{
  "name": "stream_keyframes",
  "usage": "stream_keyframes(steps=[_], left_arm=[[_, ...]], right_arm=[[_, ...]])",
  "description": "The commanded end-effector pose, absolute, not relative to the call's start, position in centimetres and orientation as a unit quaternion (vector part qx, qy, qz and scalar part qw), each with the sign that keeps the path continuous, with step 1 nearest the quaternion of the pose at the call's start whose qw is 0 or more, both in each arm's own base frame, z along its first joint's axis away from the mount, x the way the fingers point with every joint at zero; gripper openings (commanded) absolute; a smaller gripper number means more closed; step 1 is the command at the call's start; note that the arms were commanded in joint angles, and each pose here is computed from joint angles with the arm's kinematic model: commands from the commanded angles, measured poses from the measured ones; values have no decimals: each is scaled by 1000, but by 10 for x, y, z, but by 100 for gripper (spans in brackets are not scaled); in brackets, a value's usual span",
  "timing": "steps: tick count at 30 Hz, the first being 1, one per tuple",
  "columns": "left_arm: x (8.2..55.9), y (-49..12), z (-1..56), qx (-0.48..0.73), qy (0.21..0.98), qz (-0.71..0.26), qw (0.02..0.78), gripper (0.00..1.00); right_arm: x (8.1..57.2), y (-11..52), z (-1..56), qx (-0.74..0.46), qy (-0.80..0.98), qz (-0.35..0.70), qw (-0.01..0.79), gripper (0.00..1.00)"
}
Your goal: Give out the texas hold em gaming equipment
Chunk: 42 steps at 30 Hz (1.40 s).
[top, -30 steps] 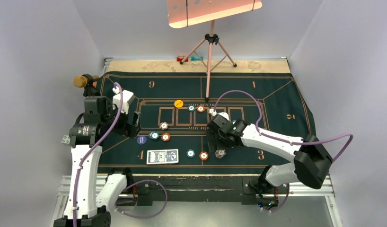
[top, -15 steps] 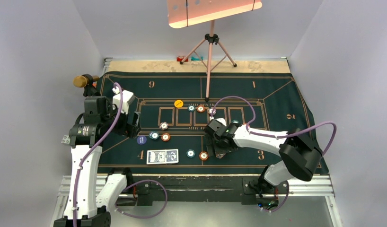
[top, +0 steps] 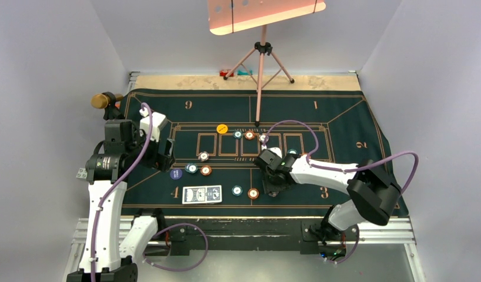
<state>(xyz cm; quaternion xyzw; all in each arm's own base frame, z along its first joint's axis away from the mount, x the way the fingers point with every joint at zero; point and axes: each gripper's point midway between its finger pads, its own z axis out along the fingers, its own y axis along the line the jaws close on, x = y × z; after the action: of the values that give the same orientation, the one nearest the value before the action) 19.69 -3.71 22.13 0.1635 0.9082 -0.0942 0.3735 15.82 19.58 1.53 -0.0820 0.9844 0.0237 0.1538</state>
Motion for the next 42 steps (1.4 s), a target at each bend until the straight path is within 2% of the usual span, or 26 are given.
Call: stream_keyframes(steps=[1,10,16,21,27,33,42], left_arm=[[200,-33,227,173,900,-79,392,100],[200,-32,229,177,898,-75,396,100],[203,-32,230,182,897,-75,395,100],[205,-33,232,184,896,-77,397,100],[207,-34,232,186,895,-78,398,100],[212,-35,230,189,895,-82,396,100],[217,-38,227,195,895,-92,391,100]], right_arm=[[157,196,16,-71,984,25,159,33],[151,199,15,-65,988,34,139,12],[175,189,61,-17,980,36,195,6],[202,155,86,44,973,40,225,1],[225,92,91,138,961,5,238,0],[235,51,80,252,940,15,227,0],[236,26,39,332,924,9,189,0]])
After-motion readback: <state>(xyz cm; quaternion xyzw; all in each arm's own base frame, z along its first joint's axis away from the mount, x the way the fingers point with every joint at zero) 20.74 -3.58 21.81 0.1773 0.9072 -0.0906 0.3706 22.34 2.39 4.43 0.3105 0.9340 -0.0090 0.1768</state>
